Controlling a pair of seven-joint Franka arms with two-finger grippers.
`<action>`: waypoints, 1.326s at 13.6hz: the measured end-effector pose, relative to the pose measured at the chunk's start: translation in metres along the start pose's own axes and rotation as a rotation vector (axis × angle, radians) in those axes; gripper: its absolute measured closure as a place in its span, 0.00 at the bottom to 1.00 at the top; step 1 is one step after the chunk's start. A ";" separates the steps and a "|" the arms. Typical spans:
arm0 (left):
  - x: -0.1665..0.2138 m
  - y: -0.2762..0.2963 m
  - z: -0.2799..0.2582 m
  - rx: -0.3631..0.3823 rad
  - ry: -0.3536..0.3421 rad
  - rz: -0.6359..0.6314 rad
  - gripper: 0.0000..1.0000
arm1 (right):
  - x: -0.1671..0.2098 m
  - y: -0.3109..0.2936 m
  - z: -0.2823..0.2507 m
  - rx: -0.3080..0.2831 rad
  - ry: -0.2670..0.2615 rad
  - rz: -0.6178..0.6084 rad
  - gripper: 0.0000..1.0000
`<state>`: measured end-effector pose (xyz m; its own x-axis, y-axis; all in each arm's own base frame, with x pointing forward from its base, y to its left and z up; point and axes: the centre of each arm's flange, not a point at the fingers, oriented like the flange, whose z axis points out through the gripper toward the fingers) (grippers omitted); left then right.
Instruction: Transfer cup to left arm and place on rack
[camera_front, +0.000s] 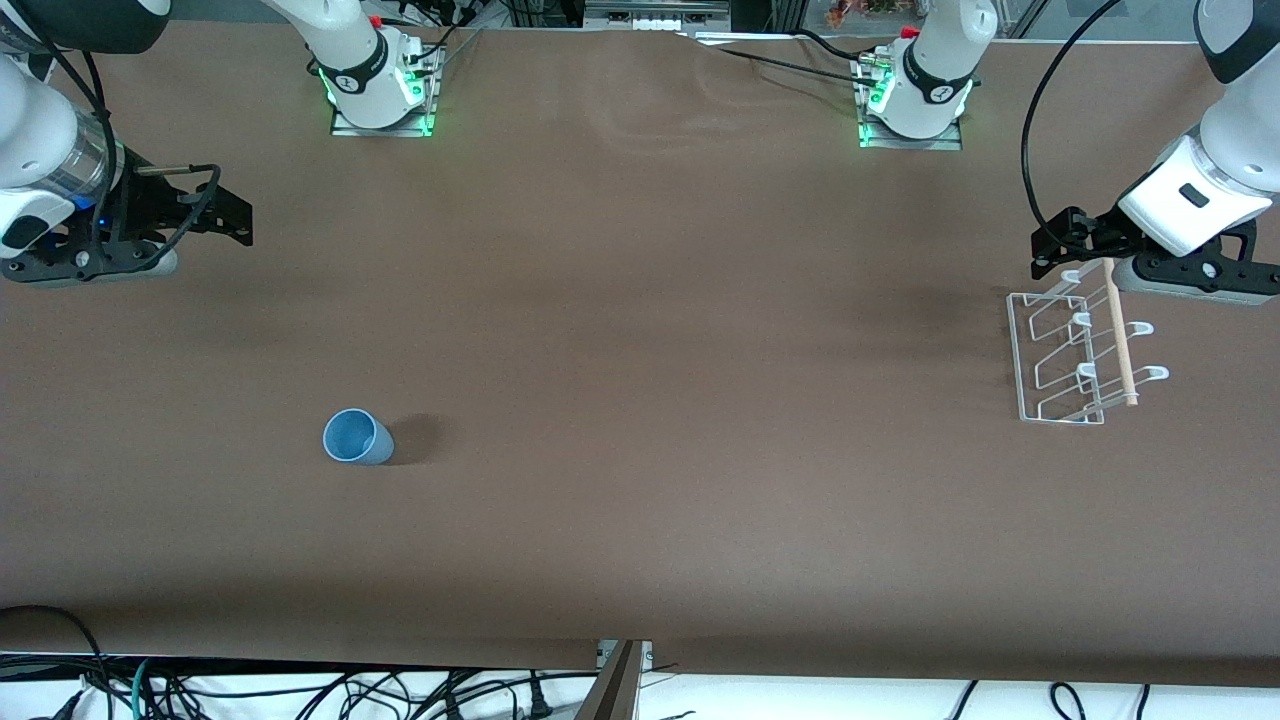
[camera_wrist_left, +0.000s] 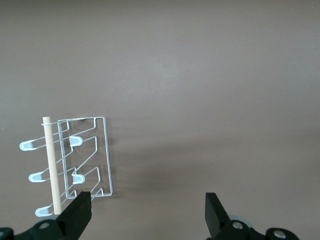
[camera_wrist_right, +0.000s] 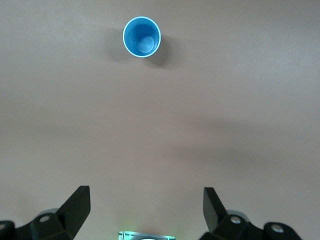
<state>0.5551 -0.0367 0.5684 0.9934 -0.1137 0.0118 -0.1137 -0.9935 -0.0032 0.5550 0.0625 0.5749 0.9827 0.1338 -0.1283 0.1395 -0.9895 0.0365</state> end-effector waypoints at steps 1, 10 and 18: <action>0.000 0.000 0.000 0.000 0.000 0.000 0.00 | 0.001 0.000 0.001 0.000 -0.002 -0.001 0.00; 0.000 0.000 0.000 0.000 0.001 0.001 0.00 | 0.007 0.012 -0.005 0.010 0.004 0.024 0.00; 0.001 0.000 -0.003 0.000 0.008 0.001 0.00 | 0.011 0.029 0.005 0.033 -0.018 0.058 0.00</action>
<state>0.5558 -0.0372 0.5710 0.9932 -0.1144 0.0202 -0.1144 -0.9934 -0.0036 0.5693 0.0354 0.5699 0.9865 0.0758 -0.1449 0.0784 -0.9969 0.0119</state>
